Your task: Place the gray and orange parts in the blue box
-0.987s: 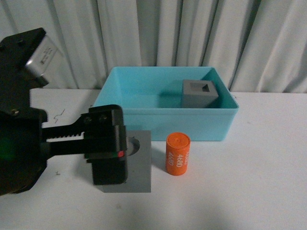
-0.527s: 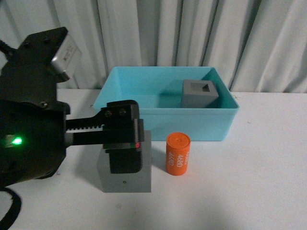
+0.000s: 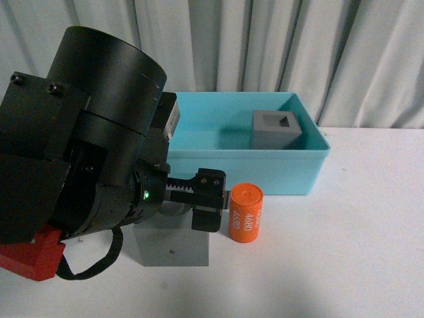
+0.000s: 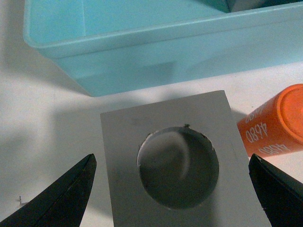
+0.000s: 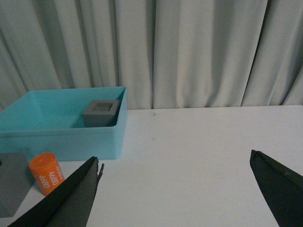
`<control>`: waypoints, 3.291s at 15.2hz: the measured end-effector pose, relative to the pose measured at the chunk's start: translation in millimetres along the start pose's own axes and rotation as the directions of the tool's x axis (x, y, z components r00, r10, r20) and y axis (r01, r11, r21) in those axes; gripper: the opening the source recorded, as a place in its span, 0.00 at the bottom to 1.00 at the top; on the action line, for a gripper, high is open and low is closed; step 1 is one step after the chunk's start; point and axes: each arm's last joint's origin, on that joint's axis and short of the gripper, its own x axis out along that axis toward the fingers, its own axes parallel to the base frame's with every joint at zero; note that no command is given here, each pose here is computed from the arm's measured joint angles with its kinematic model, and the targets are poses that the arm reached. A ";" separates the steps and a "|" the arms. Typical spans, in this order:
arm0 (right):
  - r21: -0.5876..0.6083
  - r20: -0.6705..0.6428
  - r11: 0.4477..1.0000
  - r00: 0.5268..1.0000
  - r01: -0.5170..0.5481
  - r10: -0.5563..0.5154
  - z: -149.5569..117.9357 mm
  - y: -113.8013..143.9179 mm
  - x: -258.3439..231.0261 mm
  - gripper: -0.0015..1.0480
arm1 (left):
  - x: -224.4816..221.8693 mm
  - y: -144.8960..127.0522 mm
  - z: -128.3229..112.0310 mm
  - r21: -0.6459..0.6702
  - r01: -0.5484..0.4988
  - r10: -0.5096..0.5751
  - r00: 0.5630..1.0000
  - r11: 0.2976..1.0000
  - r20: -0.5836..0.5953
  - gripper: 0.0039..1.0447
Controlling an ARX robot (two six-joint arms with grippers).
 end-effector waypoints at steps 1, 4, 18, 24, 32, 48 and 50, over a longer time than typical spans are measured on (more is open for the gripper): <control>0.000 0.000 1.000 1.000 0.000 0.000 0.0 0.0 0.0 0.94 | 4.4 1.3 1.8 0.000 -0.005 0.005 1.000 1.000 0.003 0.94; 0.000 0.000 1.000 1.000 0.000 0.000 0.0 0.0 0.0 0.94 | 12.2 6.1 0.3 0.005 -0.021 0.021 1.000 1.000 -0.006 0.94; 0.000 0.000 1.000 1.000 0.000 0.000 0.0 0.0 0.0 0.94 | 24.5 22.6 -8.9 0.036 -0.061 0.062 0.998 0.997 -0.022 0.79; 0.000 0.000 1.000 1.000 0.000 0.000 0.0 0.0 0.0 0.94 | 23.0 22.4 -12.2 0.038 -0.044 0.046 0.998 0.998 -0.038 0.23; 0.000 0.000 1.000 1.000 0.000 0.000 0.0 0.0 0.0 0.94 | -34.9 52.7 37.9 -0.045 0.048 -0.051 0.996 0.998 -0.078 0.18; 0.000 0.000 1.000 1.000 0.000 0.000 0.0 0.0 0.0 0.94 | -1.8 -41.9 206.7 -0.117 0.114 -0.097 0.985 0.986 0.144 0.17; 0.000 0.000 1.000 1.000 0.000 0.000 0.0 0.0 0.0 0.94 | 15.8 -37.4 206.4 -0.099 0.072 -0.059 0.990 0.992 0.127 0.17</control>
